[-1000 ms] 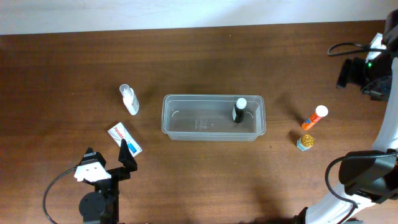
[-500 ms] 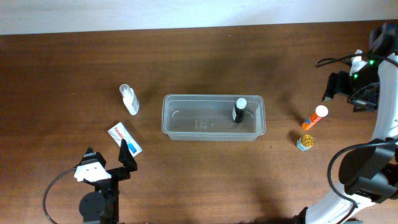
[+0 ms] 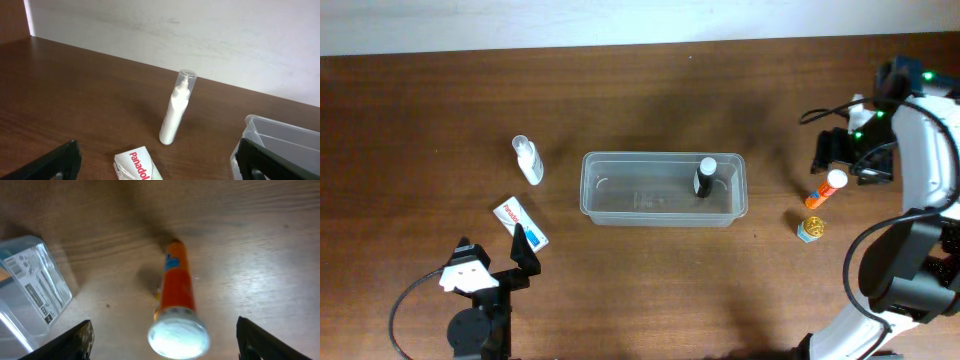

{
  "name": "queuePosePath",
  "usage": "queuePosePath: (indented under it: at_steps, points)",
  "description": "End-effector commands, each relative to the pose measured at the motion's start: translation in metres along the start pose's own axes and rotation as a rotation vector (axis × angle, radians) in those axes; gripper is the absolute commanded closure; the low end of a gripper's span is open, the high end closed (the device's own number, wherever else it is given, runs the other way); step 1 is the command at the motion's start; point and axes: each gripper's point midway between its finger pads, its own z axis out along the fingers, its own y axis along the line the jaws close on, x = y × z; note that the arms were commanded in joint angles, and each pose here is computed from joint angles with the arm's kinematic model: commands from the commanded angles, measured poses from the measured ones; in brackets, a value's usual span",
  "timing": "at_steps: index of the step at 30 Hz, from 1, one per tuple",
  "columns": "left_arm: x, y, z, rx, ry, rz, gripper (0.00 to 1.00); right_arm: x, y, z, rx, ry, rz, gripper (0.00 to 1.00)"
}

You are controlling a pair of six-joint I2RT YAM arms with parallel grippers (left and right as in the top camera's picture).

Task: Pack container
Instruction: 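Move right gripper back to the orange Redoxon tube, then lower right gripper around the orange tube and close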

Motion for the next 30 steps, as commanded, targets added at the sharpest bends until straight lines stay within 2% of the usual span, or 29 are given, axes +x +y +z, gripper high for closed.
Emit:
queuePosePath:
  at_steps: [1,5,13,16,25,30]
  points:
    - [0.003,-0.001,0.000,0.005,0.007,0.019,0.01,0.003,-0.003,0.012,0.045,0.019,-0.028,0.17]
    - [0.003,-0.001,0.000,0.005,0.007,0.019,0.00,0.004,-0.007,0.021,0.058,0.024,-0.026,0.18]
    - [0.003,-0.001,0.000,0.005,0.007,0.019,0.00,0.011,-0.009,0.041,0.057,0.046,-0.025,0.25]
    - [0.003,-0.001,0.000,0.005,0.007,0.019,0.00,0.009,-0.009,0.041,0.062,0.041,-0.025,0.31]
    - [0.003,-0.001,0.000,0.005,0.007,0.019,0.01,0.008,-0.021,0.039,0.128,0.038,-0.031,0.40]
    - [0.003,-0.001,0.000,0.005,0.007,0.019,0.01,0.007,-0.021,0.039,0.128,0.035,-0.031,0.50]
